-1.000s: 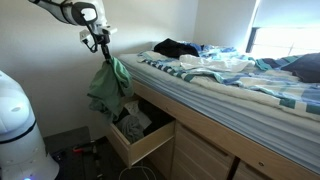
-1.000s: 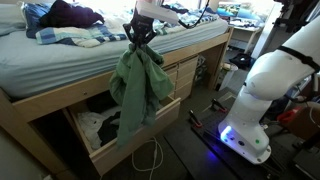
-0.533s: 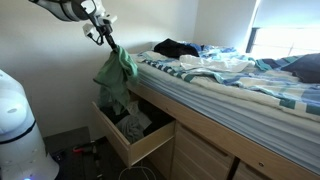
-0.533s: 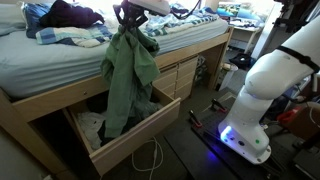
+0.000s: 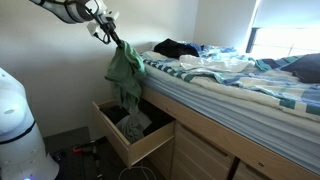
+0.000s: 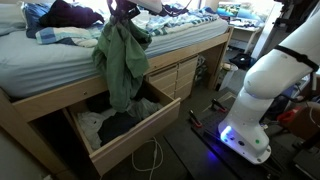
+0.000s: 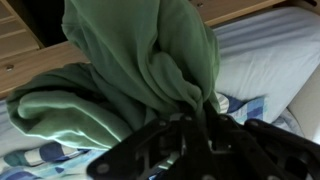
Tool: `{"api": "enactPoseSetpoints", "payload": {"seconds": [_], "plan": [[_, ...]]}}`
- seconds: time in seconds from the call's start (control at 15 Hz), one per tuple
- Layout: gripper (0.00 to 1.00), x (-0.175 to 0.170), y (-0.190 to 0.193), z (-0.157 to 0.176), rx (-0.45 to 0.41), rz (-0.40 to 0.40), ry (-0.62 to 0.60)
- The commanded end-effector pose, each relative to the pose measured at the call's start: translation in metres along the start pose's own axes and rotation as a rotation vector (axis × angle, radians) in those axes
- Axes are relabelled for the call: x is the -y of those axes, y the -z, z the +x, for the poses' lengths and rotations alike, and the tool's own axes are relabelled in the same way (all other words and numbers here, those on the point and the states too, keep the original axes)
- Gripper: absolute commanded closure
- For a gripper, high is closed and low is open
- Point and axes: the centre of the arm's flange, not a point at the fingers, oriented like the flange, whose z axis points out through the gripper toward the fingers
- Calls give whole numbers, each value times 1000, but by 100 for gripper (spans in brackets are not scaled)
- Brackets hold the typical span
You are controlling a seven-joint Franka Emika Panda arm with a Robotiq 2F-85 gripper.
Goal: Remove the green clothing from the bed and place it inside the topmost drawer on the left
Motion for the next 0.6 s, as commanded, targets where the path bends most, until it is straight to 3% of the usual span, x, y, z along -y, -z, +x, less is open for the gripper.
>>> {"api": "enactPoseSetpoints", "payload": {"seconds": [0.0, 0.27, 0.53], "plan": [[97, -12, -30, -8, -7, 75, -46], [97, -28, -79, -34, 31, 118, -110], [97, -36, -117, -59, 74, 107, -128]]}}
